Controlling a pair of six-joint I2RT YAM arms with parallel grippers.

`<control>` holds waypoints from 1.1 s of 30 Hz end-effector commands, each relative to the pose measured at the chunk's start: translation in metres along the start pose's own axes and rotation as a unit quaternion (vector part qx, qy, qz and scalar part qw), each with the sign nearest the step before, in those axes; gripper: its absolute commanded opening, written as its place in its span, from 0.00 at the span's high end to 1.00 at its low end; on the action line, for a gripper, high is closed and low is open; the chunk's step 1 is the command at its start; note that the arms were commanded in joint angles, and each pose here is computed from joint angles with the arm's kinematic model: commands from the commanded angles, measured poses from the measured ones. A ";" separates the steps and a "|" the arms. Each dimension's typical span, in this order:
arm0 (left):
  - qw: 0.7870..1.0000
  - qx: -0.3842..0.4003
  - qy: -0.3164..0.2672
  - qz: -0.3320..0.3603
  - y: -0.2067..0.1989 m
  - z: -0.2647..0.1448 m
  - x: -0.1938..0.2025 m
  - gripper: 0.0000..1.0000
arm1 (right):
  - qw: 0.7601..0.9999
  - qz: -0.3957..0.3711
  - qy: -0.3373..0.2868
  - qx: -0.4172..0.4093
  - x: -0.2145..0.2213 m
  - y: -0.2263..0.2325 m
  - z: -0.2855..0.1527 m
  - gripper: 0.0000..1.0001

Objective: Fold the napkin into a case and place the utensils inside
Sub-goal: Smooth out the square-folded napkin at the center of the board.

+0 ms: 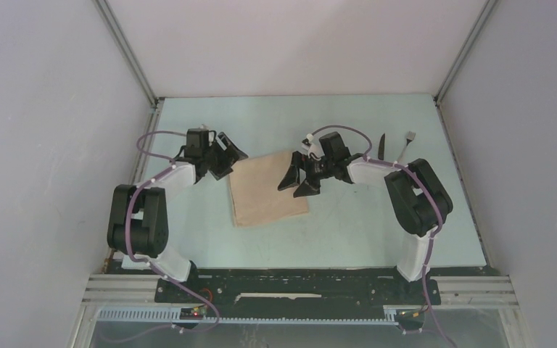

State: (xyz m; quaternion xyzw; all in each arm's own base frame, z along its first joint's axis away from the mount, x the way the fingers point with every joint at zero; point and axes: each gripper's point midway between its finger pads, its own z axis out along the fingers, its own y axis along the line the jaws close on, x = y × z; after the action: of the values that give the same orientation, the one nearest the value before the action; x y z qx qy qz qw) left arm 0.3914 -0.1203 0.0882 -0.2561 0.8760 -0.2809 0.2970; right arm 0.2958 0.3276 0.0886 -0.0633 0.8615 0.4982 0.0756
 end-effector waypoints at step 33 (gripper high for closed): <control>0.997 -0.050 -0.039 0.042 0.009 -0.008 -0.050 0.16 | 1.000 0.002 0.000 -0.029 0.029 0.002 -0.008 0.00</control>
State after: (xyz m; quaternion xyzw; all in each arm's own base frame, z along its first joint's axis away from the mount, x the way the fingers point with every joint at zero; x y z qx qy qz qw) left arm 0.4347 -0.0957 0.0888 -0.2528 0.8819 -0.2474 0.3118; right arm 0.2592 0.3207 0.0624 -0.0491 0.8552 0.5145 0.0376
